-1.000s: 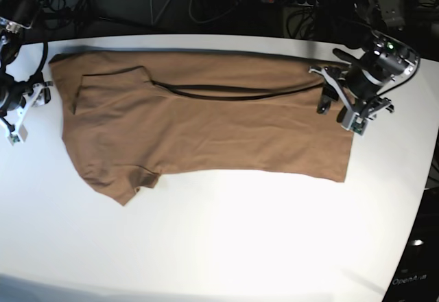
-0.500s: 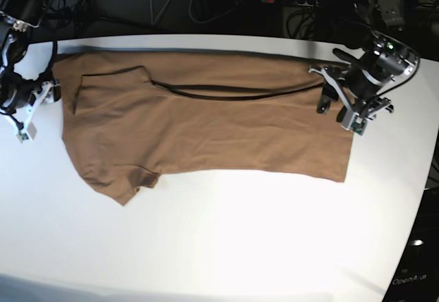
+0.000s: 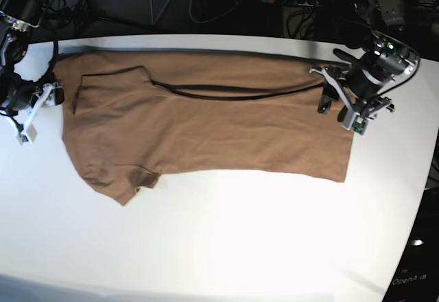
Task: Fold the T-shirt properly
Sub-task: 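Reposition the right gripper beside the shirt's sleeve end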
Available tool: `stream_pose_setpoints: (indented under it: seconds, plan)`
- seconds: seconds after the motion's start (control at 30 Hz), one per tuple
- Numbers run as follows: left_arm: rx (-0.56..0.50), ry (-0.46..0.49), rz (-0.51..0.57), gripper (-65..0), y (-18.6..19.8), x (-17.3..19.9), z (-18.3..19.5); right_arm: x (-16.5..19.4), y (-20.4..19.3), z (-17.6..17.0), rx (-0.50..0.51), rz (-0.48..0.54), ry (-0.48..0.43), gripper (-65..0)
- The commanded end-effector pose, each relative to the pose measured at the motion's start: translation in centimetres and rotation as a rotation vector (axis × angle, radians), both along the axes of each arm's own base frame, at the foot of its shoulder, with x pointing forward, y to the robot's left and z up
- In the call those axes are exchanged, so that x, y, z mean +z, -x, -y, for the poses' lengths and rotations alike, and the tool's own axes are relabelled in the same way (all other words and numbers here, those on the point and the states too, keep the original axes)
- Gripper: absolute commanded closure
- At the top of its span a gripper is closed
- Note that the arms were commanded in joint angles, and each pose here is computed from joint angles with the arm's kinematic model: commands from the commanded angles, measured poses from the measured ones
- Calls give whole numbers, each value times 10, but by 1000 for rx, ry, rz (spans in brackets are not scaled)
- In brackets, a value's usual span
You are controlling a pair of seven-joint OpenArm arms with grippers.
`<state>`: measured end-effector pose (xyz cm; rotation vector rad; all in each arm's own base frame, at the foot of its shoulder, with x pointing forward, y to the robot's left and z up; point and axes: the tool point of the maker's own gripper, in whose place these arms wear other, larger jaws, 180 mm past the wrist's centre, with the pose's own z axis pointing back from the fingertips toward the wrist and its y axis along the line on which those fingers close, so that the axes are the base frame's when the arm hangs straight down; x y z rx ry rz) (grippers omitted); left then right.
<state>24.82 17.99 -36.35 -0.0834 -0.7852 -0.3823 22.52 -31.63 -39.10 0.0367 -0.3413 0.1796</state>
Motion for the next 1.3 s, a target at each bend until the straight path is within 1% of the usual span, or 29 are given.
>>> stream_pose_setpoints:
  seconds: [0.0, 0.1, 0.23, 0.47, 0.53, 0.7, 0.77, 0.9, 1.17, 1.27]
  plan:
    - [-4, 2, 40, -269, -5, 10, -1, 10, -8, 7, -1, 32, 19, -409]
    - [-5, 5, 45, -269, -6, 12, 0, 9, -7, 9, -3, 25, 37, -409]
    - [-6, 4, 48, -269, -6, 13, 0, 7, -5, 12, -2, 46, 38, -409]
    - [-5, 1, 45, -269, -5, 12, 0, -16, 1, 26, -57, 23, -20, -411]
    - [-5, 2, 47, -269, -6, 12, 0, -17, 1, 30, -59, 20, -18, -411]
    - [-5, 3, 49, -269, -7, 12, 1, -20, -3, 21, -26, 35, -25, -411]
    - [-5, 3, 49, -269, -7, 12, 1, -23, -2, 19, -21, 27, -29, -411]
    - [-5, 3, 49, -269, -7, 12, 1, -33, 4, 18, -34, -5, -50, -411]
    - [-5, 3, 47, -269, -6, 12, 1, -38, 6, 11, -42, -8, -73, -409]
    - [-5, 3, 47, -269, -6, 12, 1, -43, 8, 2, -44, -16, -93, -403]
